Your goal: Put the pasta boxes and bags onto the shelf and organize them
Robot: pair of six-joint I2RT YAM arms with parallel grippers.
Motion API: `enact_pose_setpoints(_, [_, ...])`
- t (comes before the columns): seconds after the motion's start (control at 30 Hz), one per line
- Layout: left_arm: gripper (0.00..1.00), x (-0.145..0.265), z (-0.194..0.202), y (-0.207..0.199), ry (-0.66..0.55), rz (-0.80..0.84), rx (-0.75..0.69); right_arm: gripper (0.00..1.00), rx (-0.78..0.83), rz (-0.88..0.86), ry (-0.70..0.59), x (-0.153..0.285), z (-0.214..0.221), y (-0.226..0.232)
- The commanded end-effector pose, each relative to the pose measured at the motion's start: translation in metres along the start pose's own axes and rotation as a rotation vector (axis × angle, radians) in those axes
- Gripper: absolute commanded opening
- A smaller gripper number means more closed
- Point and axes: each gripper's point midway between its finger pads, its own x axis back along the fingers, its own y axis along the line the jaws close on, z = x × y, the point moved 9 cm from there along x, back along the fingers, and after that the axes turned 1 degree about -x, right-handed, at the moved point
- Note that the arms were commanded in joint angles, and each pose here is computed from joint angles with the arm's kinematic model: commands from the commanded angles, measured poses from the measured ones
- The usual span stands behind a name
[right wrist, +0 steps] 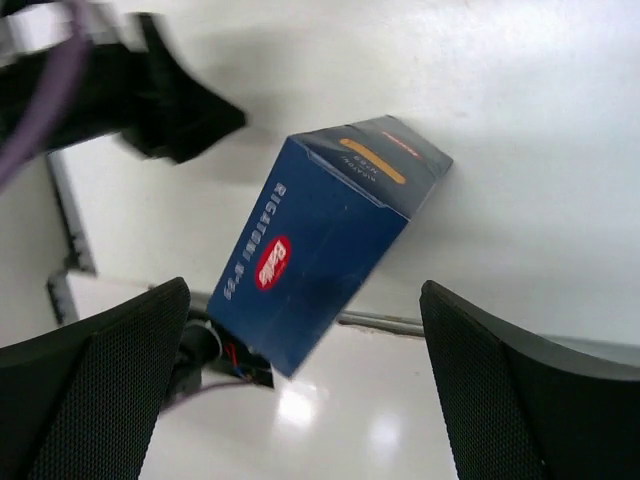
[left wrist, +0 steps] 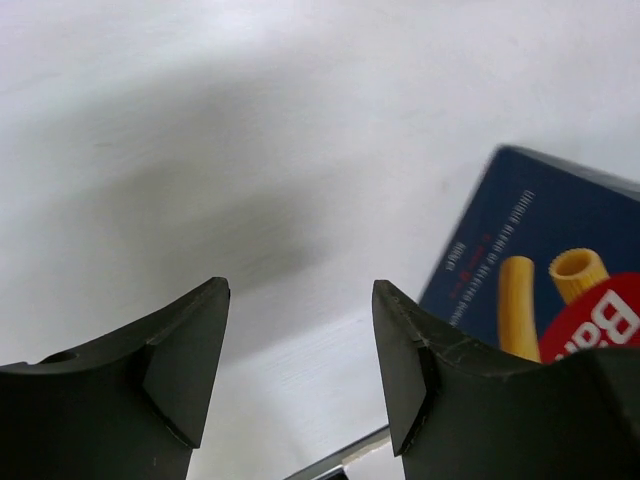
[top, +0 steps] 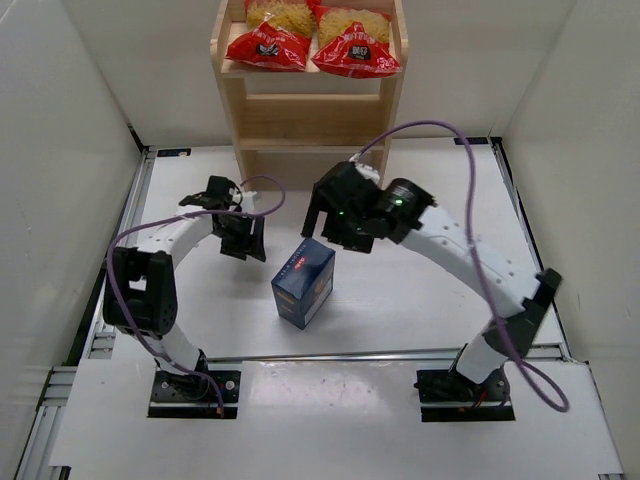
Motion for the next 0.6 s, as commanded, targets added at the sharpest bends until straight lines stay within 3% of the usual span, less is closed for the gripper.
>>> enact_pose_setpoints(0.0, [0.7,0.022,-0.007,0.035,-0.079,-0.094,0.08,1.0,-0.167,0.17,-0.055,-0.014,0.01,0.011])
enact_pose_setpoints(0.07, [0.7,0.033,-0.01,0.042,-0.125,-0.118,0.094,1.0,-0.271,0.212,-0.115,-0.011,0.013,0.026])
enact_pose_setpoints(0.27, [0.7,0.047,0.0,0.041,-0.175,-0.097,0.107,1.0,-0.431,0.336,-0.022,-0.021,0.043,0.017])
enact_pose_setpoints(0.57, [0.71,0.05,0.012,0.04,-0.196,-0.035,0.122,1.0,-0.424,0.373,0.047,-0.027,0.054,0.021])
